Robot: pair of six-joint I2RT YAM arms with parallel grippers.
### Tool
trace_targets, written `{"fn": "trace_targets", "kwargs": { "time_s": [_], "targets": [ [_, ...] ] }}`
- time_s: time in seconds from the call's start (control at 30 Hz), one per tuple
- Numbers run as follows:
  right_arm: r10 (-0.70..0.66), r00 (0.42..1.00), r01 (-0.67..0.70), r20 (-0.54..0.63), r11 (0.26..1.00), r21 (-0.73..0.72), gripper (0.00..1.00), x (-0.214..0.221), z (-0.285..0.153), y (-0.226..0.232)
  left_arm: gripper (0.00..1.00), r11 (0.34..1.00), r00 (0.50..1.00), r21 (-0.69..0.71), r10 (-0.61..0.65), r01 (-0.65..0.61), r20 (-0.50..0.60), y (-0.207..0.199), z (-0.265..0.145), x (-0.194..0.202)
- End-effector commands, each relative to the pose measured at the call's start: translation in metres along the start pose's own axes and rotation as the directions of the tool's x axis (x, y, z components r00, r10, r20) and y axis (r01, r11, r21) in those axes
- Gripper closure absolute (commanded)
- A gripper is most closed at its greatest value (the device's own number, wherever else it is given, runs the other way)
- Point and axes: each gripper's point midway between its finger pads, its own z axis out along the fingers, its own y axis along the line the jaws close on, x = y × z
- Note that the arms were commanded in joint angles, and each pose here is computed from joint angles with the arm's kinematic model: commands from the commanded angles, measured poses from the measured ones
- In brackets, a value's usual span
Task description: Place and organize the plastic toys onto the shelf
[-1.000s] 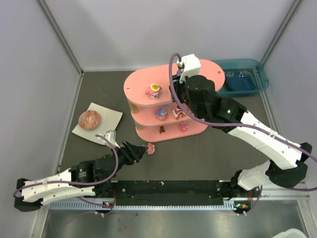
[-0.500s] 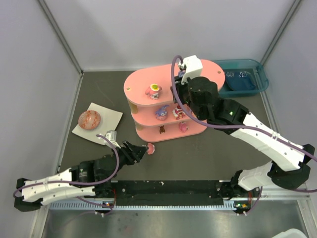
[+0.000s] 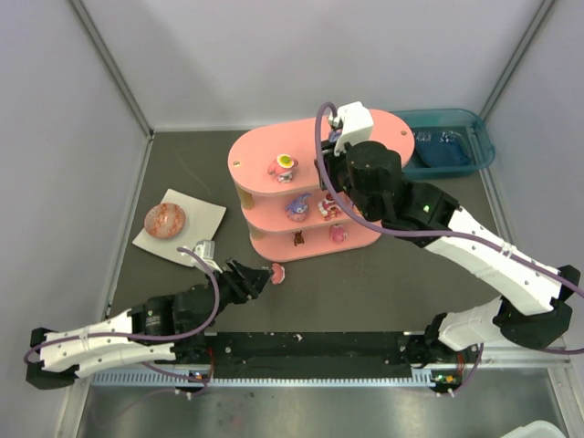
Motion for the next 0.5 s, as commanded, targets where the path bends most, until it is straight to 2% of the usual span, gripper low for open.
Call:
{"fn": "trace_targets", "kwargs": {
  "time_s": [0.0, 0.1, 0.47],
  "targets": [
    [-0.038, 0.999, 0.039, -0.035, 0.999, 0.034, 0.57, 0.0106, -0.0007, -0.011, 0.32, 0.999, 0.999, 0.009, -0.037, 0.037, 0.034, -0.0072, -0.0013, -0.011],
    [-0.038, 0.999, 0.039, -0.035, 0.999, 0.037, 0.51, 0.0104, -0.0002, -0.0116, 0.32, 0.999, 0.998, 0.013, -0.041, 0.041, 0.037, -0.0082, -0.0018, -0.0123],
    [-0.028, 0.999, 0.03, -0.031, 0.999, 0.041, 0.5, 0.0087, 0.0001, -0.0116, 0.31, 0.999, 0.999, 0.009, -0.039, 0.039, 0.035, -0.0064, -0.0017, -0.0112]
  ]
}}
